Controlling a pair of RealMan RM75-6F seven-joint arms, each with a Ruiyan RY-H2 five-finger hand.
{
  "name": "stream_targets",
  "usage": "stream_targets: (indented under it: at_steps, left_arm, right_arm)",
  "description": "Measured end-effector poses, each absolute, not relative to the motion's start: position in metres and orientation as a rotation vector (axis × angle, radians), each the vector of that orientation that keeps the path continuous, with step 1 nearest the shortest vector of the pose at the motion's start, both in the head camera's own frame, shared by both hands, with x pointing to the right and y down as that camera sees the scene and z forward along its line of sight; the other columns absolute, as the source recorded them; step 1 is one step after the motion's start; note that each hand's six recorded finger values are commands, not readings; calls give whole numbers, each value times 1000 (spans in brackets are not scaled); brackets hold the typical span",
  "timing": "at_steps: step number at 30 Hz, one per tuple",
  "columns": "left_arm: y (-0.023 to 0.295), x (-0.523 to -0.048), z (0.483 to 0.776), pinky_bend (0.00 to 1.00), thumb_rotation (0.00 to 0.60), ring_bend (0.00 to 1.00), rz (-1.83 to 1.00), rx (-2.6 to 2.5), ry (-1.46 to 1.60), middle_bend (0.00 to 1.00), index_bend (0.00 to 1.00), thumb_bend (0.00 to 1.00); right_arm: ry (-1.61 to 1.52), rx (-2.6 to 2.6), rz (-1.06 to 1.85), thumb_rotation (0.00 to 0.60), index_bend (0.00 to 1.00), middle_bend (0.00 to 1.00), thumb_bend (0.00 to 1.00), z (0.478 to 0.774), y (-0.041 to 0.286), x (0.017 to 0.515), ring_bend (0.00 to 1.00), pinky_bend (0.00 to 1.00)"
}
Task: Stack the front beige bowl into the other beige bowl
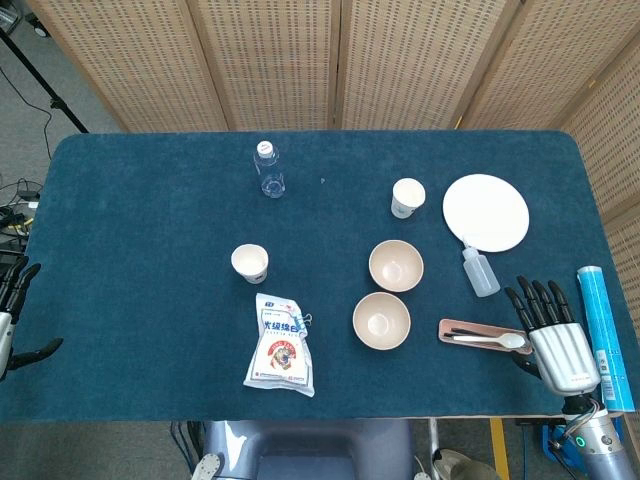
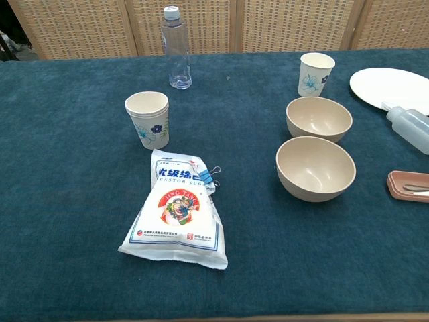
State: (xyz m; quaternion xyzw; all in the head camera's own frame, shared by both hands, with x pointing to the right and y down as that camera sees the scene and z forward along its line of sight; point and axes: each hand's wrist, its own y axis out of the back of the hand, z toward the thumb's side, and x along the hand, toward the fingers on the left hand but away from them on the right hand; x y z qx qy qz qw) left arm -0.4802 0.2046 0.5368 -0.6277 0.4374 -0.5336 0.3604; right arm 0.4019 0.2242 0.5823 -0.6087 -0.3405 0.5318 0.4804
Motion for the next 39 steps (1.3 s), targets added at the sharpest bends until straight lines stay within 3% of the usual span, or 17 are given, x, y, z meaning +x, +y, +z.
stream_targets:
  at_steps: [8,13,20,26,39]
  left_arm:
    - [207,-480,534,0,600,0,-1365,-1630,1129,0,0,0]
    - [208,-483,532,0,600,0,-1369,-1622,1136,0,0,0]
    - [203,-488,537,0,600,0,-1401,-1619,1148,0,0,0]
    - [201,-493,542,0,600,0,-1422,-1616,1145,0,0,0]
    - [199,-499,539,0,600,0,-1419,-1612,1173,0,0,0]
  right_arm:
    - [-862,-1609,1282,600,0,0,0,585,229,393,0,0]
    - [-796,-1762,1197,600,5,0,0,596,229,362,0,0]
    - [-626,-1941,1042,600,117,5,0,618,223,290,0,0]
    - [-537,-1972,971,600,229,94,0,639,218,242,0,0]
    - [-514,-1926,1002,600,358,229,0,671,212,222,117,0]
